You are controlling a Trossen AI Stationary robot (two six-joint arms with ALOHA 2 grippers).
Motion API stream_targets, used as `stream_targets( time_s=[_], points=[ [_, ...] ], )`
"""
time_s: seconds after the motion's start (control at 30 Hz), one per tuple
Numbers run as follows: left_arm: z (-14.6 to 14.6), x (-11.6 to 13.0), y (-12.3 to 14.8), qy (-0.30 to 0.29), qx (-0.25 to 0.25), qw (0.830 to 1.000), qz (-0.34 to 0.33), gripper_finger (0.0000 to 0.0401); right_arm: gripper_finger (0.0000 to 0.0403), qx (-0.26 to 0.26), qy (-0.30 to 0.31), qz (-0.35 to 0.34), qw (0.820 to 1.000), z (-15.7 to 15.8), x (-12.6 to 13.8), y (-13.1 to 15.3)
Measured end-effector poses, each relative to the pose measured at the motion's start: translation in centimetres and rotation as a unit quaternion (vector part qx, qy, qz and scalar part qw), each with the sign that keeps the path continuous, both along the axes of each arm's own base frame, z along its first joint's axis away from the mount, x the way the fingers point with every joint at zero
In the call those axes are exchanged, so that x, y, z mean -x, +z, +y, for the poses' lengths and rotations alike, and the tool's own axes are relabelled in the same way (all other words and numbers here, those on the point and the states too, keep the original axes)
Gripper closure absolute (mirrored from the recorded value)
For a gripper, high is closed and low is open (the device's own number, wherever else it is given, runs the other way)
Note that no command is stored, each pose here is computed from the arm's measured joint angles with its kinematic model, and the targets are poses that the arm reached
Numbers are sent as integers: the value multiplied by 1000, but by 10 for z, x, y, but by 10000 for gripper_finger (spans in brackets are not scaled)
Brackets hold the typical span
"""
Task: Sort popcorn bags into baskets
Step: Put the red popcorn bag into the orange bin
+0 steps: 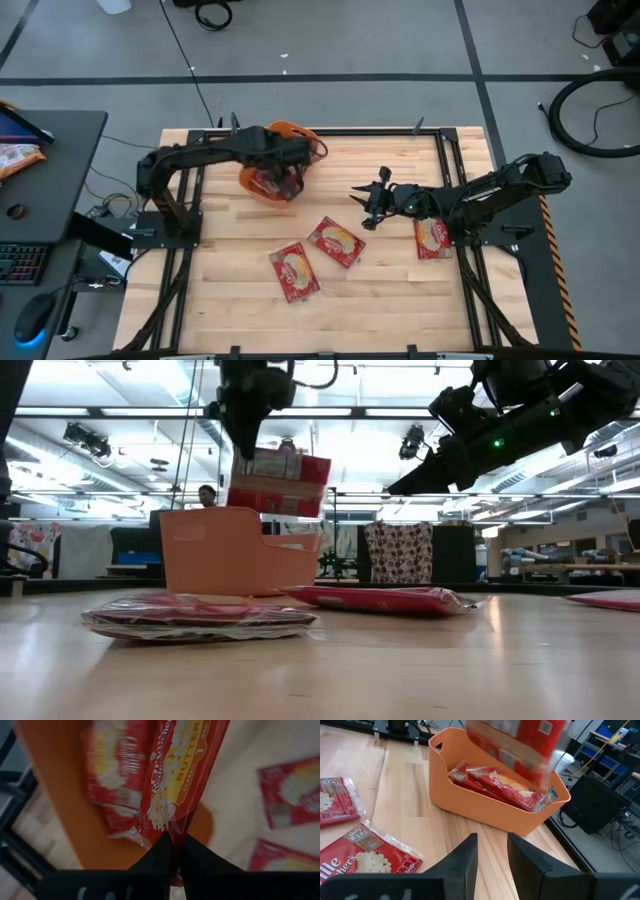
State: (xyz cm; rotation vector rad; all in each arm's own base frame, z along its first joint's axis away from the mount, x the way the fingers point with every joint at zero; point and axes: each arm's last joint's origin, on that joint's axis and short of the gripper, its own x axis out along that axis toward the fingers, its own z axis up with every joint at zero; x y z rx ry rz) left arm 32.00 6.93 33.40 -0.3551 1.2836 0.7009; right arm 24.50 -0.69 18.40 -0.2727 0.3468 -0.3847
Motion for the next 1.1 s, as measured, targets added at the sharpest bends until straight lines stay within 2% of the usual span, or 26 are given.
stream_targets(
  time_s=[0.1, 0.27, 0.37, 0.47, 0.6, 0.73, 0.83, 0.93, 1.0, 1.1],
  points=[
    [18, 6, -5, 38, -12, 999, 12, 376, 293, 0, 0, 0, 1000, 0, 0, 0],
    [54, 23, -30, 100, -18, 993, 63, 376, 293, 0, 0, 0, 1000, 0, 0, 0],
    [72, 29, -46, 128, -13, 990, 64, 374, 293, 0, 0, 0, 1000, 0, 0, 0],
    [82, 29, -55, 131, -19, 990, 50, 357, 293, 0, 0, 0, 1000, 0, 0, 0],
    [82, 23, -55, 116, -32, 992, 26, 310, 293, 1, 0, 0, 1000, 0, 0, 0],
    [75, 19, -55, 52, -32, 997, 39, 265, 293, 1, 1, 0, 1000, 0, 0, 0],
    [61, 8, -55, -44, -16, 999, 26, 247, 293, 1, 1, 0, 1000, 0, 0, 0],
    [38, -10, -53, -162, -10, 987, -11, 246, 293, 1, 1, -1, 1000, 0, 0, 0],
    [21, -20, -52, -225, -29, 974, -26, 247, 293, 1, 1, -1, 1000, 0, 0, 0],
    [-4, -36, -55, -269, -57, 961, -42, 248, 293, 3, -5, 1, 1000, 0, 0, 0]
  ],
)
